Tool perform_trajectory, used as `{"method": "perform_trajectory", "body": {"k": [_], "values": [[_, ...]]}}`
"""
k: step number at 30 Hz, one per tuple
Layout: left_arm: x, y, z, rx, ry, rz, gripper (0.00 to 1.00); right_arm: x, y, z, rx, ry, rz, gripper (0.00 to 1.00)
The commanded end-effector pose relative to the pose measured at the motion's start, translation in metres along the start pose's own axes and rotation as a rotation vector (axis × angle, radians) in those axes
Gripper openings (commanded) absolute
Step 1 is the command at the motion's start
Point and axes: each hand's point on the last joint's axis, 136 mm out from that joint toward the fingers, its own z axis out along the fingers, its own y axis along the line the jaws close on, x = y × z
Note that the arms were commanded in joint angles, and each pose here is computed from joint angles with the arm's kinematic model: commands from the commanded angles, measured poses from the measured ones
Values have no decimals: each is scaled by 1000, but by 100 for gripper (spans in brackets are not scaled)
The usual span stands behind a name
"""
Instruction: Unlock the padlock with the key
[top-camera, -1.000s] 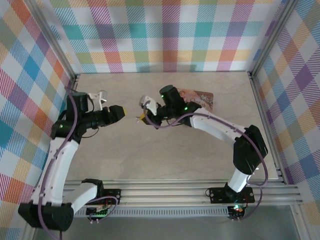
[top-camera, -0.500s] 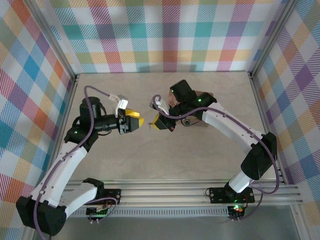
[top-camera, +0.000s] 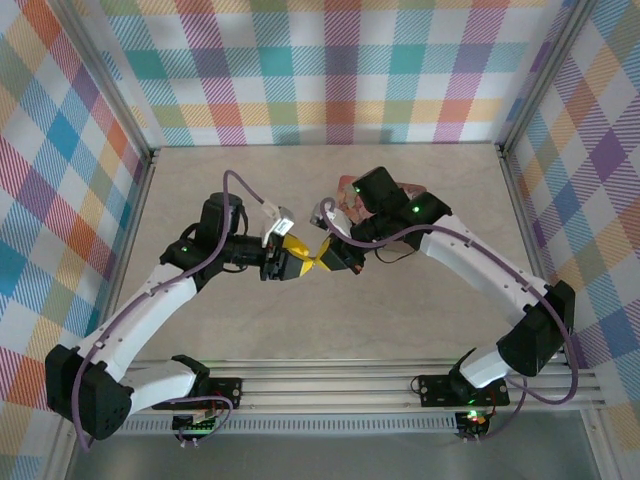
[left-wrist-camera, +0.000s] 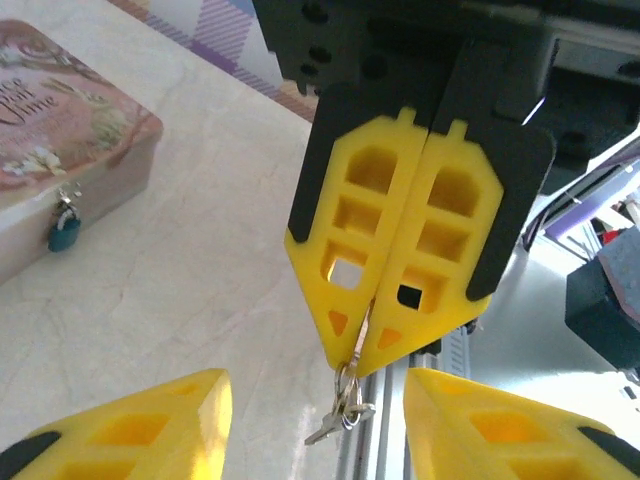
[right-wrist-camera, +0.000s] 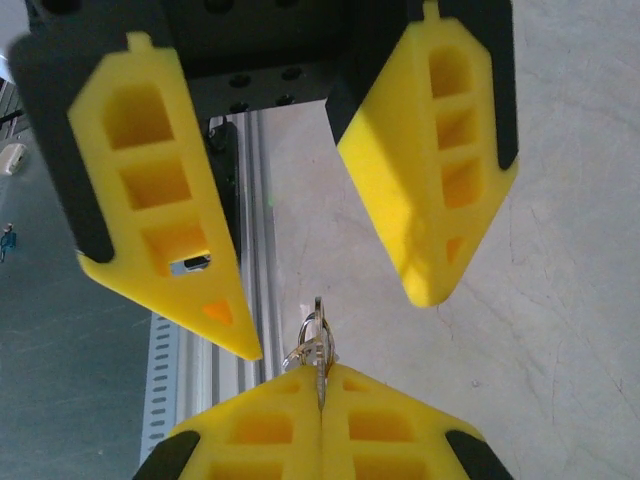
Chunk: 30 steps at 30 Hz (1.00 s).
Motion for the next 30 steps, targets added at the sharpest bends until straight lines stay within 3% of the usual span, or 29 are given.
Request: {"method": "perform_trajectory", "body": {"k": [1,6,9,14,18,21,24,30], "values": [[-5,-11,2,47,13,44,42,1,8,-5,-21,-16,-25,0],[-4,-9,5,54,40,13,16,1,8,-5,-21,-29,-30,0],[-5,-6,5,37,40,-6,6,-1,3,-3,-8,-42,-19,0],[-1,15,5,-81,46,-96,2,-6,-30,-12,156,-136,56,40],[-5,34,5,-117,-36,-217,0,-14,-54,-40,223,-353,247,57],[-12,44,8,-117,-135,-298,0,-15,-64,-51,180,-476,397,58],[-23,48,10,-88,-229,-371,0,-13,-73,-49,160,-524,496,57],[-40,43,6,-59,-303,-415,0,-20,-70,-43,50,-614,546,54]]}}
